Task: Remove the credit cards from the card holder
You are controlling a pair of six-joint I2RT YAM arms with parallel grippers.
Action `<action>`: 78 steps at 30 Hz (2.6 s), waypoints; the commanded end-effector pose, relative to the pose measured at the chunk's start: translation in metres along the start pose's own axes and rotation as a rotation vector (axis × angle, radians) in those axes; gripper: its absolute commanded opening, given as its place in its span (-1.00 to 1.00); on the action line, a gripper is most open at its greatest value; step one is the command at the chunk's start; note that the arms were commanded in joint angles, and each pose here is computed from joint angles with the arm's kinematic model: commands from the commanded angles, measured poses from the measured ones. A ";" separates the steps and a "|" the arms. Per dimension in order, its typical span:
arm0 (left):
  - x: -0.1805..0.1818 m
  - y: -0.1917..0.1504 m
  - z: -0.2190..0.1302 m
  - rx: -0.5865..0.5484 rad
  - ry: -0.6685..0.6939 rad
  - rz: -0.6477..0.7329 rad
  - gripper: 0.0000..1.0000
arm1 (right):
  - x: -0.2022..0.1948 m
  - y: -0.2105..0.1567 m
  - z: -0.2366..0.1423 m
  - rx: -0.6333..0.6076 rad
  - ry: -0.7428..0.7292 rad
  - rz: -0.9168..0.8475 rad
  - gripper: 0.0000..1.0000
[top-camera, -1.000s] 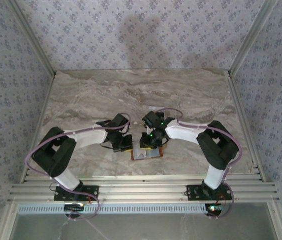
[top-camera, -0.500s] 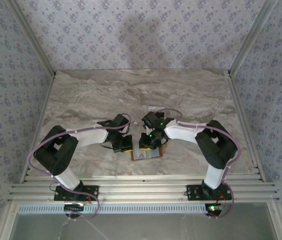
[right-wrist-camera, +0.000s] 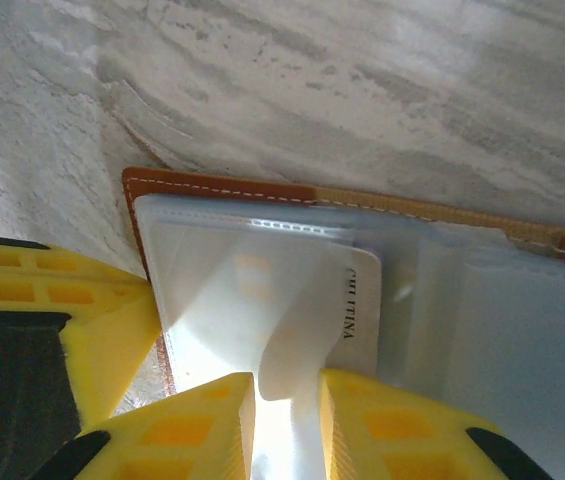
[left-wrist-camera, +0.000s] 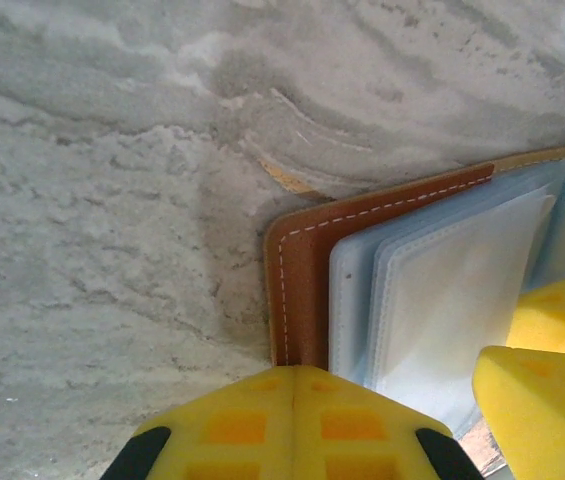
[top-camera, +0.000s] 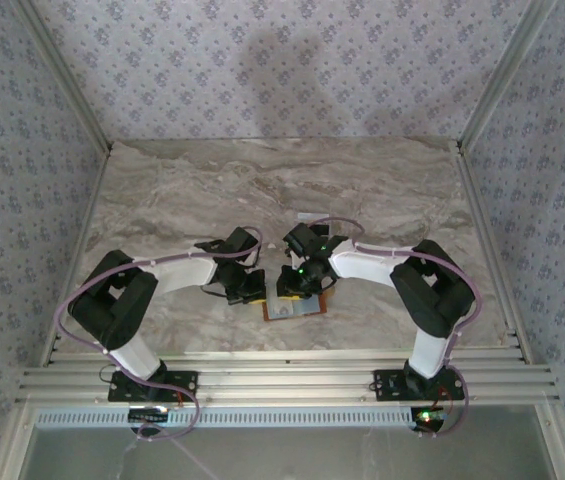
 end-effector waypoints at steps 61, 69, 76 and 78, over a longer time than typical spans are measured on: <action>-0.002 -0.003 0.025 0.089 0.087 0.030 -0.95 | -0.020 -0.001 -0.015 -0.011 -0.060 0.042 -0.36; 0.002 -0.004 0.023 0.090 0.110 0.036 -0.95 | -0.025 -0.001 -0.023 -0.025 -0.046 0.057 -0.34; 0.001 -0.003 0.022 0.088 0.106 0.038 -0.96 | -0.029 -0.002 -0.013 0.005 -0.016 0.059 -0.38; 0.001 -0.003 0.023 0.090 0.108 0.037 -0.96 | -0.029 -0.002 -0.009 0.013 0.003 0.062 -0.41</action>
Point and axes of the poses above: each hand's point on the last joint's axis, 136 mm out from that joint toward the fingers, its own z axis out along the fingers, its own x axis along the line the jaws close on, y = z × x, the point moved 10 cm from there along -z, back along the fingers, and after that the axes turned 8 degrees about z, right-handed, at the moved point
